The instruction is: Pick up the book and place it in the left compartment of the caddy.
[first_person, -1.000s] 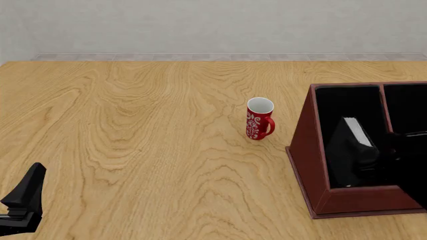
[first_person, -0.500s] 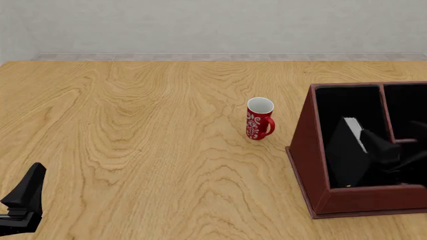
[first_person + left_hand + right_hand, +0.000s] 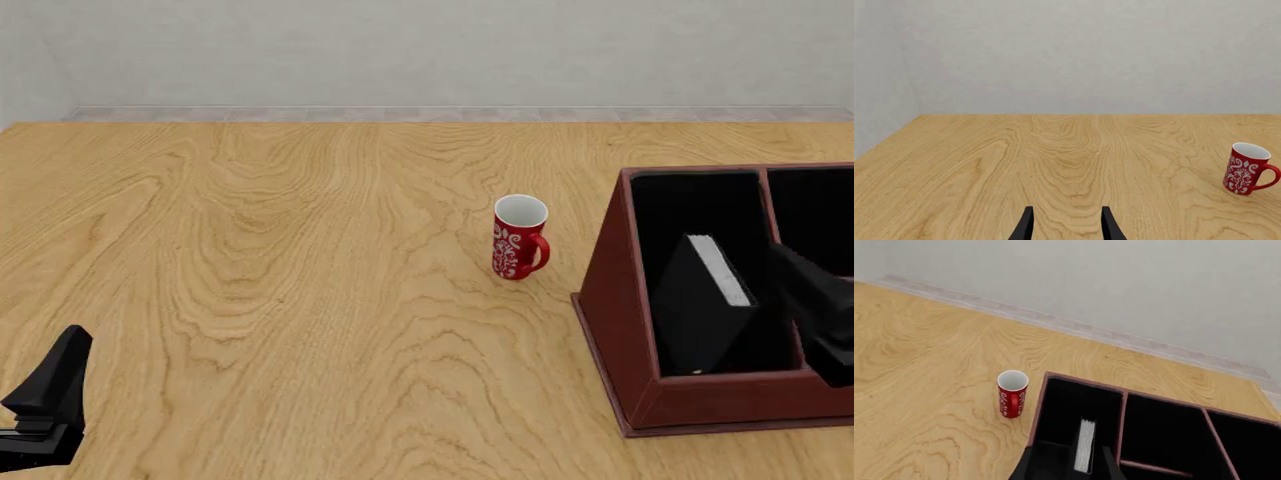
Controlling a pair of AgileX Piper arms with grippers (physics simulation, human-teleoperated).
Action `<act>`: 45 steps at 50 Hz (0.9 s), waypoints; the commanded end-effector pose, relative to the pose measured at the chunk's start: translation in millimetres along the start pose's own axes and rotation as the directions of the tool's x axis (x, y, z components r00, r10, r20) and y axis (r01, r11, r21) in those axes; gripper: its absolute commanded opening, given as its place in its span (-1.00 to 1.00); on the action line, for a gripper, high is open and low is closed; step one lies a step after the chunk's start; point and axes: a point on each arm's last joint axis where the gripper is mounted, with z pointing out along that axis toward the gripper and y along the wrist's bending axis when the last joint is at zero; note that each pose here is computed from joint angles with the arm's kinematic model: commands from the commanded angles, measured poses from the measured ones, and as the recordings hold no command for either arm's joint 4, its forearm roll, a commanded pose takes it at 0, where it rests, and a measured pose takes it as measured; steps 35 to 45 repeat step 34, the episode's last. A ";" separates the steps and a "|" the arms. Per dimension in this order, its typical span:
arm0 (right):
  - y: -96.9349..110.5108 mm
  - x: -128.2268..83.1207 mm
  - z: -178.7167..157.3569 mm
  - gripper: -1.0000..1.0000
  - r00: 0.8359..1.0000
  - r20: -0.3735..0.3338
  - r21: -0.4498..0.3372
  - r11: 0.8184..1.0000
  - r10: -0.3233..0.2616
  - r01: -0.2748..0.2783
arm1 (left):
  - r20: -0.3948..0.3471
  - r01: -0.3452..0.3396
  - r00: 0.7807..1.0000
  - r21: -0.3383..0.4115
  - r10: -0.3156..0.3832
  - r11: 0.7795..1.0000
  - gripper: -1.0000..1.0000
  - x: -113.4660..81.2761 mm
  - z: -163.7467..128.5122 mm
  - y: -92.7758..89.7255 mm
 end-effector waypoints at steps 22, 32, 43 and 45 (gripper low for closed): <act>-3.1 -28.6 -56.3 1.00 0.988 0.153 -0.069 0.997 -0.014 0.025 | 0.000 0.000 1.000 0.000 0.000 1.000 1.00 0.0 0.0 0.0; -5.7 -37.2 -72.0 1.00 0.978 0.208 -0.107 0.994 0.002 0.020 | 0.000 0.000 1.000 0.000 0.000 1.000 1.00 0.0 0.0 0.0; -6.2 -38.7 -73.9 1.00 0.977 0.213 -0.111 0.994 0.003 0.021 | 0.000 0.000 1.000 0.000 0.000 1.000 1.00 0.0 0.0 0.0; -6.2 -38.7 -73.9 1.00 0.977 0.213 -0.111 0.994 0.003 0.021 | 0.000 0.000 1.000 0.000 0.000 1.000 1.00 0.0 0.0 0.0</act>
